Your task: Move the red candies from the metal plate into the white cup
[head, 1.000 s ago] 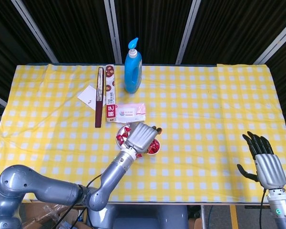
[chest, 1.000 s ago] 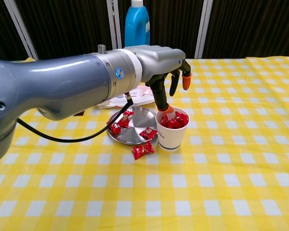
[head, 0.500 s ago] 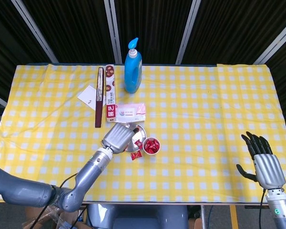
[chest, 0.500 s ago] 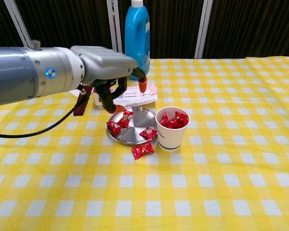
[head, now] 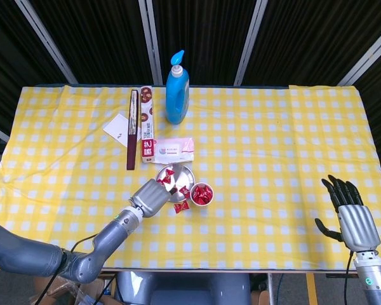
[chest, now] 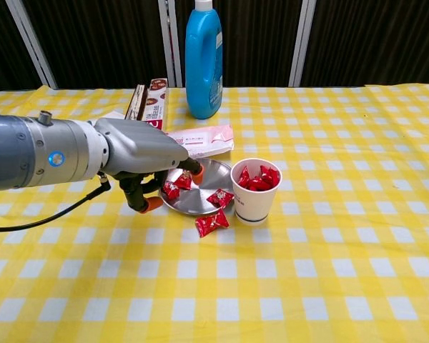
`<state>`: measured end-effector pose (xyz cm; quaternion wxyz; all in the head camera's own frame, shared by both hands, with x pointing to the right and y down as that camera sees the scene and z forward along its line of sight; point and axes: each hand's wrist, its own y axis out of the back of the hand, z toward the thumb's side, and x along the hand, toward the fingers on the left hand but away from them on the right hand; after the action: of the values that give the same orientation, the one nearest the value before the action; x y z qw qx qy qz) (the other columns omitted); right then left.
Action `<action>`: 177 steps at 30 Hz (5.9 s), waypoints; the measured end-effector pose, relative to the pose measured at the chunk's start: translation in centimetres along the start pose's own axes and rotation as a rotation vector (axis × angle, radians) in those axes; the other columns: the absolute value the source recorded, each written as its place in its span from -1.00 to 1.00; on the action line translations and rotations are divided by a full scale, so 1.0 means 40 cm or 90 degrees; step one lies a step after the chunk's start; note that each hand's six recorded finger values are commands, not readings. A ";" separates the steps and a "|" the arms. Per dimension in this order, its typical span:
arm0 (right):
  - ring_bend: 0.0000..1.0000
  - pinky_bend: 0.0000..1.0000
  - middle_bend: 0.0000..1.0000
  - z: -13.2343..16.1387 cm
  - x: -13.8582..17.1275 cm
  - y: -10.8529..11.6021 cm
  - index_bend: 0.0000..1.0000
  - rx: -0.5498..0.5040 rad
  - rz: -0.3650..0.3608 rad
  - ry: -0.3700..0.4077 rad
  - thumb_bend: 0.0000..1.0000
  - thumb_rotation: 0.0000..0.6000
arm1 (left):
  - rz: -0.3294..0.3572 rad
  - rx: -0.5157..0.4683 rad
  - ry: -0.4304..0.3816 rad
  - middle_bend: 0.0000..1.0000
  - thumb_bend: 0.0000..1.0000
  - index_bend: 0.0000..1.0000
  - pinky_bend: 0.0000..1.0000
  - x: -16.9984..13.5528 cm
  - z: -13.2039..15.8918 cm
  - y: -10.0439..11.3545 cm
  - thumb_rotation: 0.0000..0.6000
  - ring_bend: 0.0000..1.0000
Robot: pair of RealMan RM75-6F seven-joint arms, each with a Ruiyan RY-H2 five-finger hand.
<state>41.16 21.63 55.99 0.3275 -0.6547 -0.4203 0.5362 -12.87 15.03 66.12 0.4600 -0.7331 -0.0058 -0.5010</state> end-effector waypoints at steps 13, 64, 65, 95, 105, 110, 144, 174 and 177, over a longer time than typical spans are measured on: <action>-1.00 -1.00 -1.00 -0.002 0.001 0.003 -1.00 -0.003 -0.003 -0.002 -0.29 1.00 | -0.025 -0.029 -0.041 0.62 0.05 -0.70 0.87 0.056 0.066 -0.020 1.00 0.78; -1.00 -1.00 -1.00 0.000 0.002 0.005 -1.00 -0.003 -0.007 0.000 -0.29 1.00 | 0.023 -0.074 -0.010 0.66 -0.49 -0.34 0.87 0.064 0.058 -0.014 1.00 0.78; -1.00 -1.00 -1.00 0.000 0.002 0.005 -1.00 -0.003 -0.007 0.000 -0.29 1.00 | 0.022 -0.074 -0.009 0.66 -0.49 -0.33 0.87 0.066 0.061 -0.015 1.00 0.78; -1.00 -1.00 -1.00 -0.001 0.003 0.006 -1.00 -0.004 -0.008 -0.001 -0.29 1.00 | -0.016 -0.049 -0.009 0.67 -0.39 -0.15 0.87 0.069 0.077 -0.047 1.00 0.78; -1.00 -1.00 -1.00 0.000 0.002 0.006 -1.00 -0.004 -0.008 0.000 -0.29 1.00 | -0.008 -0.044 -0.001 0.66 -0.32 -0.16 0.87 0.086 0.068 -0.045 1.00 0.78; -1.00 -1.00 -1.00 0.000 0.003 0.006 -1.00 -0.004 -0.008 0.001 -0.29 1.00 | -0.012 -0.044 0.002 0.67 -0.21 -0.12 0.87 0.091 0.065 -0.050 1.00 0.78; -1.00 -1.00 -1.00 0.004 0.003 0.005 -1.00 -0.005 -0.007 0.003 -0.29 1.00 | 0.062 -0.078 -0.011 0.69 -0.06 0.10 0.87 0.046 0.060 0.064 1.00 0.78; -1.00 -1.00 -1.00 0.002 0.000 0.007 -1.00 -0.012 -0.006 0.002 -0.29 1.00 | 0.145 -0.100 -0.036 0.57 -0.38 -0.17 0.87 0.141 0.143 0.200 1.00 0.73; -1.00 -1.00 -1.00 0.003 0.001 0.007 -1.00 -0.011 -0.006 0.003 -0.29 1.00 | 0.156 -0.110 -0.034 0.54 -0.38 -0.21 0.87 0.137 0.140 0.207 1.00 0.70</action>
<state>41.12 21.56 55.70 0.3253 -0.6564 -0.4273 0.5298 -2.18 11.61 64.23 0.4524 -0.7784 0.1147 -0.4199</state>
